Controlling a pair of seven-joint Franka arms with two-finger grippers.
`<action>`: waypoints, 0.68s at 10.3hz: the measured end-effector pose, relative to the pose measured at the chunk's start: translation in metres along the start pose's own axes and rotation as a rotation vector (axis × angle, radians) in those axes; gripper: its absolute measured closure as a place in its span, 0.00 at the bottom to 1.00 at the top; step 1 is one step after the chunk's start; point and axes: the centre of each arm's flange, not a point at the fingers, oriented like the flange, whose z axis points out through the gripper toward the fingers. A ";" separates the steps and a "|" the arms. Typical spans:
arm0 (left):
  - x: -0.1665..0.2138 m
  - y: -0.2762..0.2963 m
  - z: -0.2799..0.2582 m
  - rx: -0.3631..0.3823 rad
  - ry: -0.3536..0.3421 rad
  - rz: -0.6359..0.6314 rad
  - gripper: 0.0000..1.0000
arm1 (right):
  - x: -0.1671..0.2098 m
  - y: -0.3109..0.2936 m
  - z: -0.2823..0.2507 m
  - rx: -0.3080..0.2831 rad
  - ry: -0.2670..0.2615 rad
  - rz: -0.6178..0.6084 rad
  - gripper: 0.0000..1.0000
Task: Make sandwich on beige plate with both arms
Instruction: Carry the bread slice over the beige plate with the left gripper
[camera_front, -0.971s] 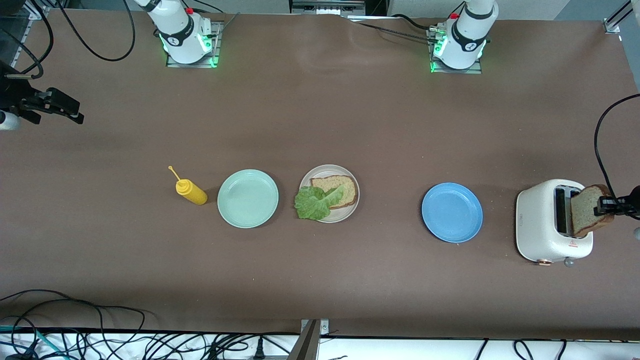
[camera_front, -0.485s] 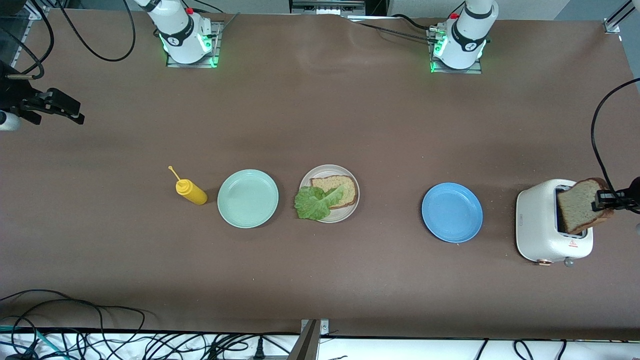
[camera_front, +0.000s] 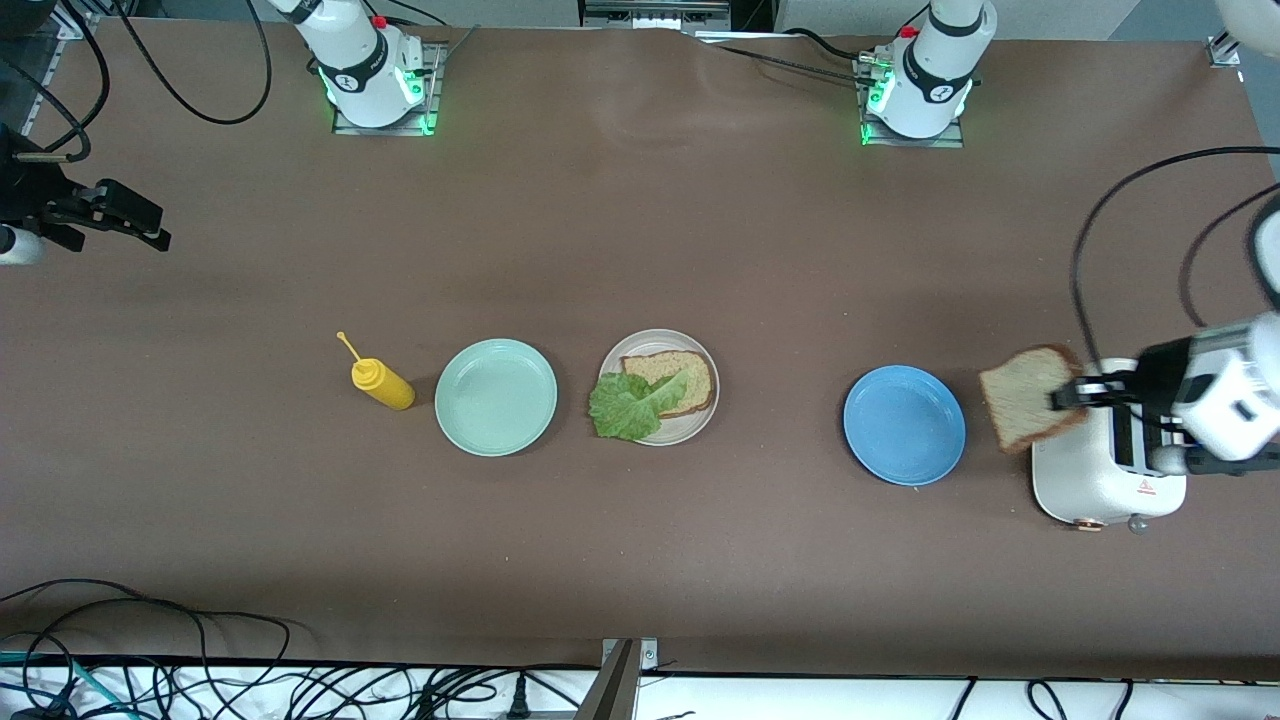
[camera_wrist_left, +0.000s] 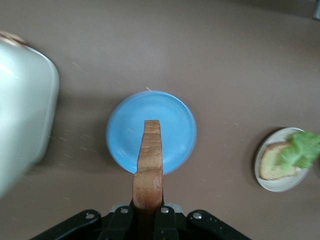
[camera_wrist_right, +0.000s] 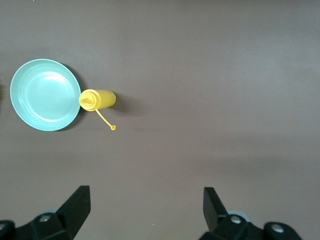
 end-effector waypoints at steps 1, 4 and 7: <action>-0.004 0.023 0.020 -0.044 -0.030 -0.008 0.91 | 0.000 0.000 0.000 0.001 0.001 -0.001 0.00; -0.015 0.080 0.083 -0.248 -0.102 -0.033 0.91 | 0.001 -0.003 0.000 0.010 0.001 -0.003 0.00; -0.021 0.114 0.140 -0.429 -0.214 -0.094 0.91 | 0.001 -0.005 -0.001 0.012 0.002 -0.005 0.00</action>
